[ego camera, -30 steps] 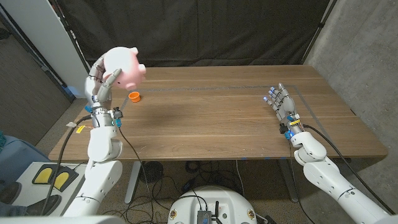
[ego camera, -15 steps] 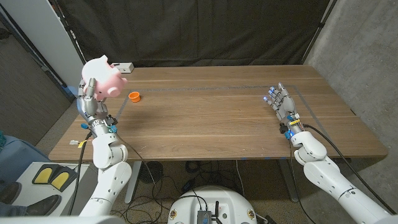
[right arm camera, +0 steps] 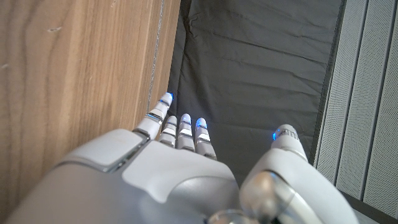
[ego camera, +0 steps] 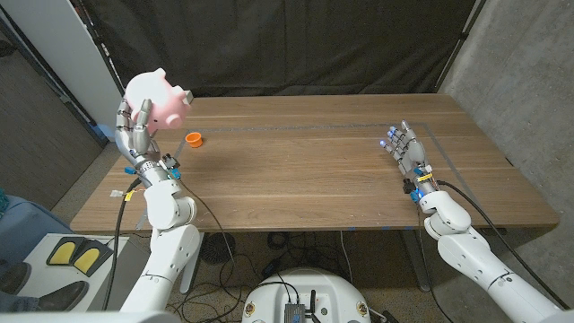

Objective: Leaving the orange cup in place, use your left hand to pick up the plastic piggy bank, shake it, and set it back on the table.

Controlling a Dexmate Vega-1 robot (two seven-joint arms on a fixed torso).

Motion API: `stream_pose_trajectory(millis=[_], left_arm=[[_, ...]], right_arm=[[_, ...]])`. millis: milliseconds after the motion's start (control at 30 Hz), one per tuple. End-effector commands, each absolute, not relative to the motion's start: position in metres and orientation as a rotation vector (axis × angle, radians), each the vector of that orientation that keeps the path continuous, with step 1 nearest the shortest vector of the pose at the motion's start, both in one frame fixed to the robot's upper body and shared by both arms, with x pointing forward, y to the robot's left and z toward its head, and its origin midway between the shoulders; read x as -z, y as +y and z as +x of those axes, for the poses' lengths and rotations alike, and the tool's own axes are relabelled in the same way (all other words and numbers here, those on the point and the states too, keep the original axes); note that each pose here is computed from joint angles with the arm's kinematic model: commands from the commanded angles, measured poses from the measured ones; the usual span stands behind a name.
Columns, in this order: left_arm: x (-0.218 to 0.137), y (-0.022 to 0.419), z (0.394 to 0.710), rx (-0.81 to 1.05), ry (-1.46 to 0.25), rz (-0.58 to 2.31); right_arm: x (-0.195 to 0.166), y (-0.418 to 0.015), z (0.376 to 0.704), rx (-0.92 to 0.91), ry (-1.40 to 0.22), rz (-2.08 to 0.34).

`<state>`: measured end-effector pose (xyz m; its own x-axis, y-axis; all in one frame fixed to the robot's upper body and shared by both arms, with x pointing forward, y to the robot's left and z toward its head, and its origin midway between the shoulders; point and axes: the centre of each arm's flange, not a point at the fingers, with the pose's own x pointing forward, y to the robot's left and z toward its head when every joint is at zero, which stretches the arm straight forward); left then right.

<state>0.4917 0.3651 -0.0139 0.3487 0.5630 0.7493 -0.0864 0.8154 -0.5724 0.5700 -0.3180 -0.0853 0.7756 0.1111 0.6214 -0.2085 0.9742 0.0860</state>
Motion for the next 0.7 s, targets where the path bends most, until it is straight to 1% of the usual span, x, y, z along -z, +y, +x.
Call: stream_pose_trajectory(millis=[33, 67, 100, 233, 367, 500, 700], left_arm=[[-0.046, 0.250, 0.471, -0.514, -1.331, 0.476], [-0.046, 0.250, 0.471, -0.514, -1.329, 0.477], [-0.051, 0.239, 0.472, -0.534, -1.326, 0.591], [-0.060, 0.215, 0.469, -0.609, -1.311, 0.887], [-0.067, 0.192, 0.472, -0.560, -1.223, 1.145], [-0.070, 0.174, 0.480, -0.488, -1.165, 1.302], [-0.074, 0.160, 0.482, -0.467, -1.132, 1.440]], right_arm=[[0.090, -0.323, 0.565, -0.160, -0.668, 0.165], [0.090, -0.323, 0.565, -0.161, -0.668, 0.165], [0.090, -0.324, 0.564, -0.157, -0.669, 0.167], [0.092, -0.325, 0.563, -0.152, -0.671, 0.167], [0.092, -0.326, 0.561, -0.152, -0.669, 0.168], [0.089, -0.327, 0.559, -0.151, -0.672, 0.166], [0.089, -0.330, 0.554, -0.138, -0.681, 0.164]])
